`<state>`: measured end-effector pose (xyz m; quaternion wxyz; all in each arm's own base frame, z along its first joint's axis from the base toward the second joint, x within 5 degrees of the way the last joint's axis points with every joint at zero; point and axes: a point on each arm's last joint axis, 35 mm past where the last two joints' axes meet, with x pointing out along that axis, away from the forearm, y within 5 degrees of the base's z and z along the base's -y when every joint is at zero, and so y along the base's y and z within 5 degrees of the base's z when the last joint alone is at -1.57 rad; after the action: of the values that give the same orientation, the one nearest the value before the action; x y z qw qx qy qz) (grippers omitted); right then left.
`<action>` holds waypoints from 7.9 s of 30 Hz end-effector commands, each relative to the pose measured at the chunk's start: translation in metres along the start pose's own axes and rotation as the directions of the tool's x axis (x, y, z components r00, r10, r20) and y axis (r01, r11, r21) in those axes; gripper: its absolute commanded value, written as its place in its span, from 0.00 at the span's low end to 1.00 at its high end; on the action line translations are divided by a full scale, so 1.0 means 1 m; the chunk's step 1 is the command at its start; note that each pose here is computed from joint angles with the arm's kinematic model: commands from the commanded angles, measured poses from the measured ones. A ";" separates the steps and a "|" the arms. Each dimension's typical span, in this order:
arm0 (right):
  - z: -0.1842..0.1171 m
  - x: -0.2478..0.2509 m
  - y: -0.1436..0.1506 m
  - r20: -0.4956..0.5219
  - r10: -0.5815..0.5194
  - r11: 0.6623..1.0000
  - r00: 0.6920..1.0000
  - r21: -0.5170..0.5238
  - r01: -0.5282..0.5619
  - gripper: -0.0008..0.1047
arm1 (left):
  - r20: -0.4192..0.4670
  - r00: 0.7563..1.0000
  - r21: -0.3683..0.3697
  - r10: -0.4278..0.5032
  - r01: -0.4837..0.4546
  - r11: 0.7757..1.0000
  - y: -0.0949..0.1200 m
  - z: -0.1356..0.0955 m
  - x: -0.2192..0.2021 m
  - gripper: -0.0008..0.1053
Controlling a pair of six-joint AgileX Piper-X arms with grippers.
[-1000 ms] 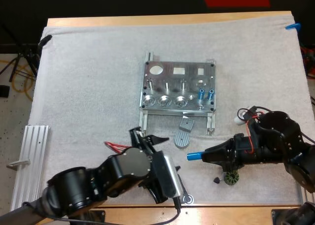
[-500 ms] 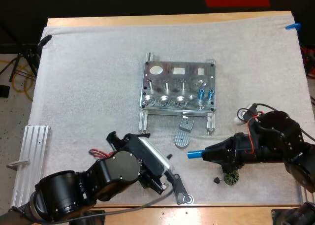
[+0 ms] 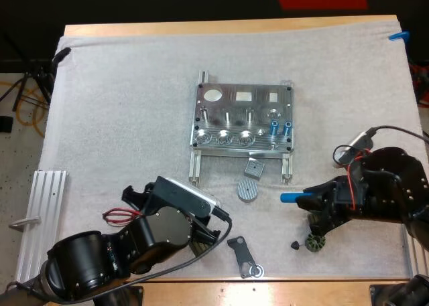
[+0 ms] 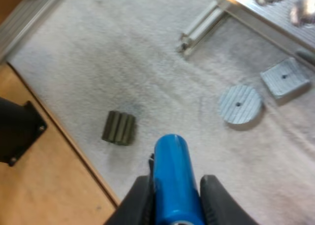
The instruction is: Load cells from right to left
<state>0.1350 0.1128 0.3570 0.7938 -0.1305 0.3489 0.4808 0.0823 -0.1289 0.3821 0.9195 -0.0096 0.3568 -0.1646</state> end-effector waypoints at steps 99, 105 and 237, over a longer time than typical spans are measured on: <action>0.115 0.242 -0.129 -0.605 -0.259 0.923 0.753 -0.385 0.009 0.08 | 0.017 0.967 0.087 -0.254 0.252 0.964 0.040 0.033 0.037 0.63; 0.112 0.245 -0.132 -0.616 -0.290 0.916 0.732 -0.400 0.026 0.08 | 0.017 0.967 0.087 -0.254 0.252 0.964 0.040 0.033 0.037 0.63; 0.143 -0.022 -0.089 -0.234 -0.504 0.862 0.832 -0.071 0.502 0.45 | 0.143 0.952 0.229 -0.270 0.234 0.945 0.066 0.053 0.037 0.63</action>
<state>0.2664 0.1330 0.4602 0.8372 -0.2833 0.4014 0.2402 0.1632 -0.0836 0.3846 0.9140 0.0297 0.2649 -0.3060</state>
